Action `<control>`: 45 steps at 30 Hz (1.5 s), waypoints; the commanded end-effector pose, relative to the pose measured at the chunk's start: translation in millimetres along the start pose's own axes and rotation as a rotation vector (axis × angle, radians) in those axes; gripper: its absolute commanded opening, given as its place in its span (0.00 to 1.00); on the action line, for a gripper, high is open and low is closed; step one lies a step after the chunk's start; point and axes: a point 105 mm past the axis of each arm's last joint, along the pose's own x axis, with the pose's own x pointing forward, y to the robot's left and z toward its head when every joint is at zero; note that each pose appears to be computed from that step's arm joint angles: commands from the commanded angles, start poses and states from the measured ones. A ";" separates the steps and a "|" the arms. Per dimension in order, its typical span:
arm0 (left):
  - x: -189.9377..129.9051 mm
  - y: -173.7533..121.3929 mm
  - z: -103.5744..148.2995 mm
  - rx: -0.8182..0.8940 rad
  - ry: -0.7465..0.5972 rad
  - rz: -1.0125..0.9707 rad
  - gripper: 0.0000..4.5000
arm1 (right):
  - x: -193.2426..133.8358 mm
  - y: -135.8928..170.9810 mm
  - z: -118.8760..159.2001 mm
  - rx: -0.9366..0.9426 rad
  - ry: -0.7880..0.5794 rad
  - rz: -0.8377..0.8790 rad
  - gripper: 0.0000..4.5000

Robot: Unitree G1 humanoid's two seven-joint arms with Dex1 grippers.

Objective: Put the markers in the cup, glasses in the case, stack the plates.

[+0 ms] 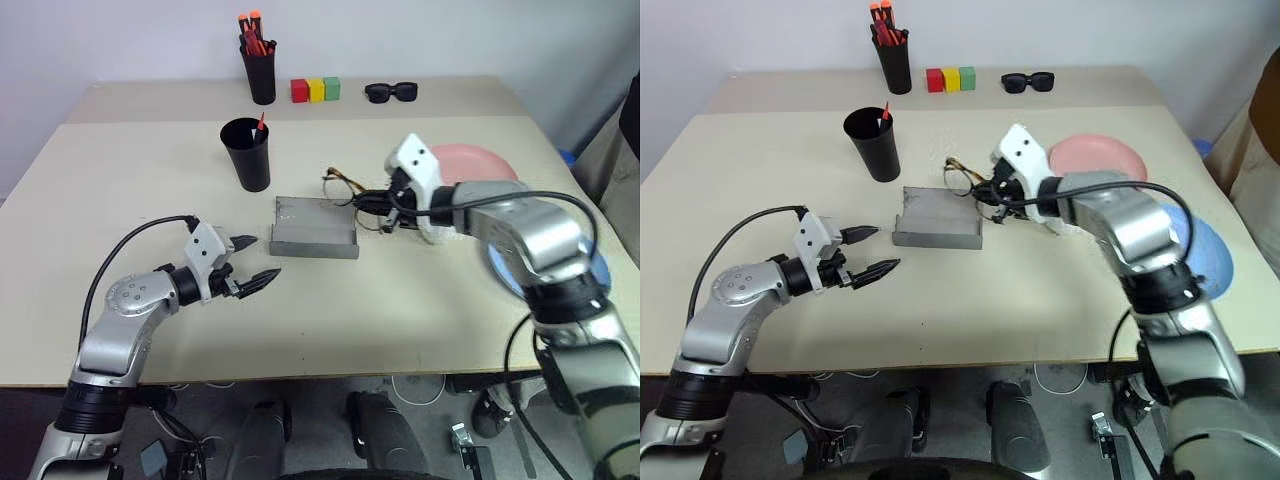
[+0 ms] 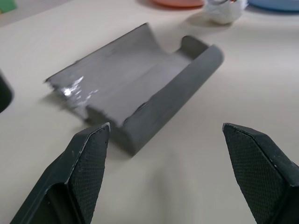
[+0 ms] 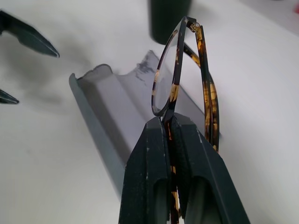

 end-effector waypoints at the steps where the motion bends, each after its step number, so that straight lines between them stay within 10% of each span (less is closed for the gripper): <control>1: -11.6 9.1 10.7 0.043 -0.030 0.054 0.88 | 21.0 -3.1 5.1 -0.070 -0.003 0.096 0.01; 12: -28.4 1.4 5.6 0.034 -0.006 0.105 0.88 | 58.5 9.4 -9.7 -0.108 0.063 0.303 0.01; 21: -16.0 12.6 28.9 0.002 -0.071 0.142 0.88 | 46.9 -2.9 8.4 -0.135 -0.015 0.238 0.87; 25: 3.8 21.2 47.9 -0.086 -0.113 0.149 0.88 | 28.5 -13.2 16.9 -0.155 -0.086 0.120 0.87; 31: 62.8 35.0 73.2 -0.101 -0.085 0.190 0.26 | -9.5 8.1 -2.3 -0.095 -0.129 -0.024 0.88; 45: 166.1 49.4 74.9 -0.344 0.275 0.142 0.26 | -50.0 73.8 -34.9 -0.126 -0.057 -0.178 0.88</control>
